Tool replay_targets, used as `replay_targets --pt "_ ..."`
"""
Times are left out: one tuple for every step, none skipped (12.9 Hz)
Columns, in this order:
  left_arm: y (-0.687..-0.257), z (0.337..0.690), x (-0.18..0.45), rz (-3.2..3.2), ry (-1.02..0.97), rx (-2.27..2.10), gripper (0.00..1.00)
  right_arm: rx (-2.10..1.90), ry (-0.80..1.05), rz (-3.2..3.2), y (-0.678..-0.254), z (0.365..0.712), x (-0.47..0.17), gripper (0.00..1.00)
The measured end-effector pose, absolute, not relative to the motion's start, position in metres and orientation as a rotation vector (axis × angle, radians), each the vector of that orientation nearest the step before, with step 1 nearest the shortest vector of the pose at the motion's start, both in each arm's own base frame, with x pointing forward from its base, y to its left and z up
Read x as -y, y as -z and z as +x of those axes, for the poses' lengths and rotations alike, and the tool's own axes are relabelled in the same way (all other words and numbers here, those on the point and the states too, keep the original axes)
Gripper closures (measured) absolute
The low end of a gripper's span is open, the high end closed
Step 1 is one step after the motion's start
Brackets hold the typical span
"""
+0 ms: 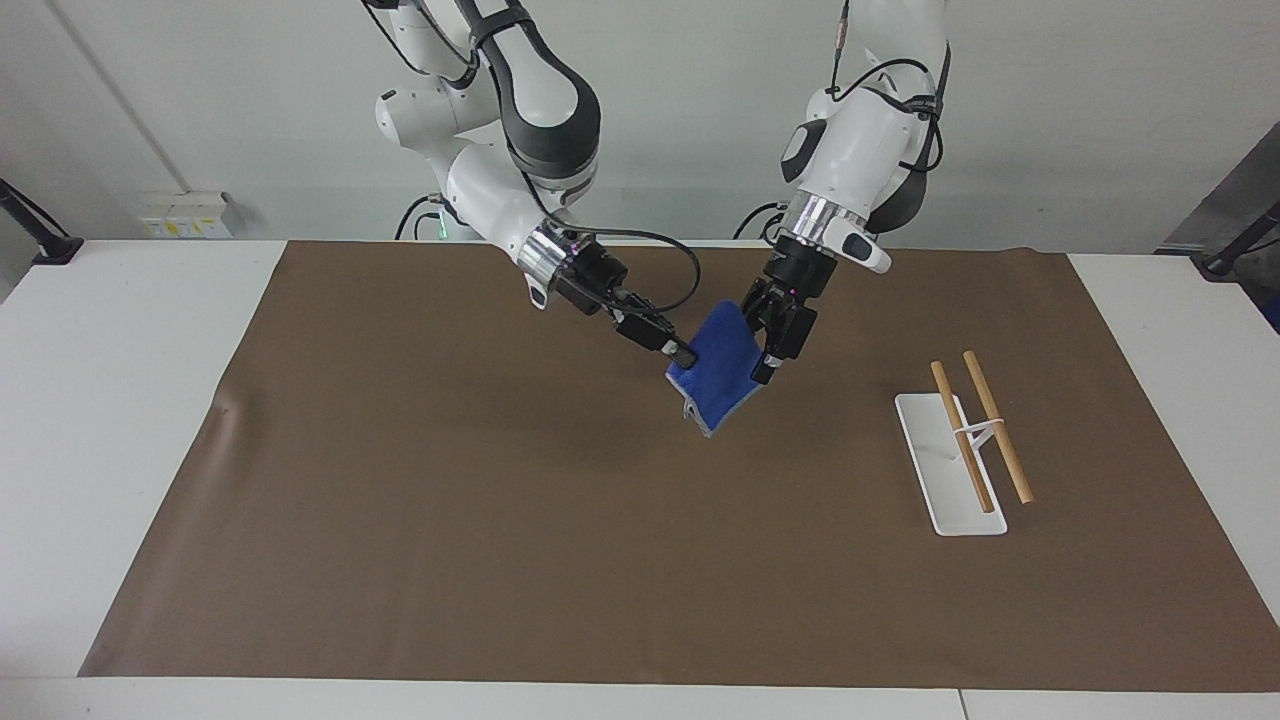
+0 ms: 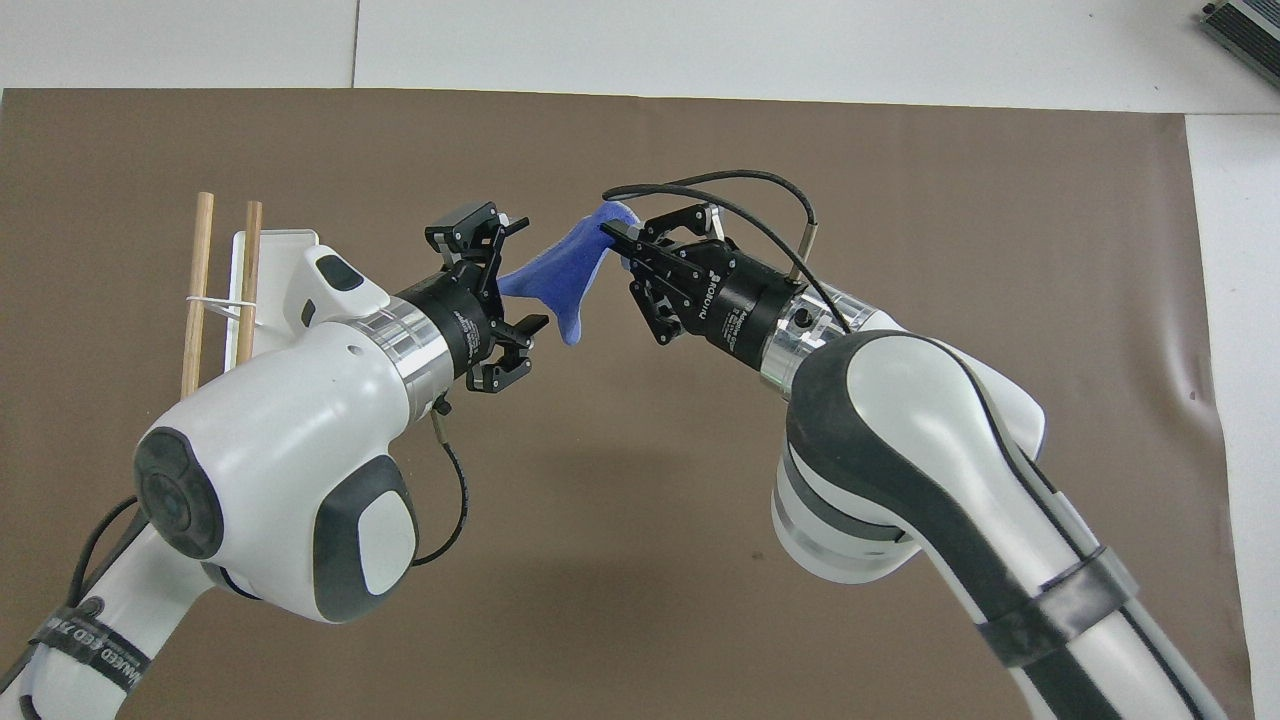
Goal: Right arm passes towel to left arm to hang
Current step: 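Move the towel to the sticks with the left gripper while the right withdraws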
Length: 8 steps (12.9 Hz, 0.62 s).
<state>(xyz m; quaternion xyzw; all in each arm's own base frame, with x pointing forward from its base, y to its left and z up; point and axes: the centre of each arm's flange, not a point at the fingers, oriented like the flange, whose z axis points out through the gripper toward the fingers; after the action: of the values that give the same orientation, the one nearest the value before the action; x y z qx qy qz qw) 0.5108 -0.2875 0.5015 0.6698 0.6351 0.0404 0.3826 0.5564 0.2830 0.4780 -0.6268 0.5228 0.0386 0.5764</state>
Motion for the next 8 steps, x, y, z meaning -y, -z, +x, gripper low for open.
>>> replay_targets --pt "-0.502 0.511 0.287 1.706 -0.104 -1.621 0.07 -1.224 -0.09 -1.467 -0.478 0.556 -0.283 0.96" --pt "-0.501 0.512 0.286 1.705 -0.104 -1.623 0.07 -1.224 -0.09 -1.467 -0.478 0.556 -0.283 0.96" --pt "-0.501 0.512 0.286 1.704 -0.104 -1.624 0.19 -1.224 -0.09 -1.467 -0.478 0.556 -0.283 0.96" --pt "-0.502 0.514 0.284 1.7 -0.106 -1.626 0.34 -1.224 -0.09 -1.467 -0.478 0.556 -0.283 0.96" --pt "-0.502 0.515 0.281 1.696 -0.108 -1.63 0.45 -1.224 -0.09 -1.467 -0.478 0.556 -0.283 0.96" --pt "-0.502 0.516 0.279 1.694 -0.112 -1.631 0.59 -1.224 -0.09 -1.467 -0.478 0.556 -0.283 0.96" --pt "-0.503 0.518 0.276 1.693 -0.118 -1.63 0.73 -1.224 -0.09 -1.467 -0.478 0.556 -0.283 0.96" --pt "-0.503 0.521 0.272 1.697 -0.128 -1.626 0.85 -1.224 -0.09 -1.467 -0.478 0.556 -0.283 0.96"
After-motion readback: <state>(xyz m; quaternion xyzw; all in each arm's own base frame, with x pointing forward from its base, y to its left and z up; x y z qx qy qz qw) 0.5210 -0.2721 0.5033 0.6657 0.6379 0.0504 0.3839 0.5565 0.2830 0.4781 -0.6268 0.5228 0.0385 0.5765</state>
